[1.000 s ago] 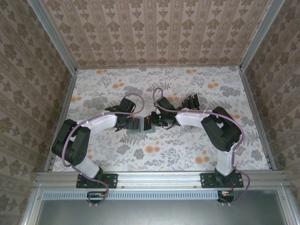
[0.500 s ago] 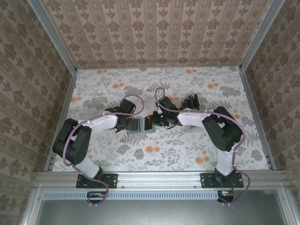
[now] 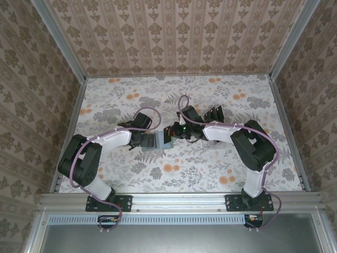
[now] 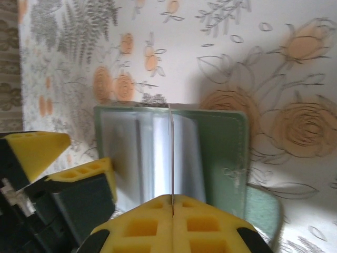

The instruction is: Put the credit cards into the card holder

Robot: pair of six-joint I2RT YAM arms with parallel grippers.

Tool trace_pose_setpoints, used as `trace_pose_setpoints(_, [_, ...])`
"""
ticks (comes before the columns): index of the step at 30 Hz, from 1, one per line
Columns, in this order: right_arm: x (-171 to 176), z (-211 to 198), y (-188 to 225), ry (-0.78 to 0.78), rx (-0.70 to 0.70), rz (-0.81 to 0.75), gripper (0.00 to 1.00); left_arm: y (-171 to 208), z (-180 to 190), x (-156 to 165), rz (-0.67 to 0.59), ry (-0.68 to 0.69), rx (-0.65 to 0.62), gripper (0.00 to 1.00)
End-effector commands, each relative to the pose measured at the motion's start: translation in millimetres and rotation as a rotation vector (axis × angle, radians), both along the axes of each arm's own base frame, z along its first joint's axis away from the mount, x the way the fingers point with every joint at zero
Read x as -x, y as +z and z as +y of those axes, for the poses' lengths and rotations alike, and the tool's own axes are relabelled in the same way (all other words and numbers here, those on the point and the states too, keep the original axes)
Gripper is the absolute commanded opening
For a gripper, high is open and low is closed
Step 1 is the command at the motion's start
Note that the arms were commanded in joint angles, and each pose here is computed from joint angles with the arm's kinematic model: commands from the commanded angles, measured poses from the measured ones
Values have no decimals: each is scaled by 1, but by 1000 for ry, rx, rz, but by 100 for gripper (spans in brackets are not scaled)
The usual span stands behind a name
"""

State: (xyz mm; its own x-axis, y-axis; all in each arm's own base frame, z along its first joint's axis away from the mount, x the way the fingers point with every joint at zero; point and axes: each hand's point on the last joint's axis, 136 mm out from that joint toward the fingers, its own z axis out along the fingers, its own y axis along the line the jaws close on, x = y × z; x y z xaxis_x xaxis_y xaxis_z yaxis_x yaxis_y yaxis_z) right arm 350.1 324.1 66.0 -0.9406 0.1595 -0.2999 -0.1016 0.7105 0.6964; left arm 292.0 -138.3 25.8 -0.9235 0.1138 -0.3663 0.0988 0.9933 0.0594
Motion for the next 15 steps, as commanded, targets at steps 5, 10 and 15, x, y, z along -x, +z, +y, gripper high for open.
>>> trace_pose_setpoints(5, [-2, 23, 15, 53, -163, -40, 0, -19, 26, 27, 98, 23, -101, 100])
trace_pose_setpoints(10, [-2, 27, 8, 64, -167, -33, 0, -20, 26, 26, 100, 22, -101, 100])
trace_pose_setpoints(15, [-2, 29, -2, 69, -164, -19, 0, -20, 26, 26, 101, 24, -102, 100])
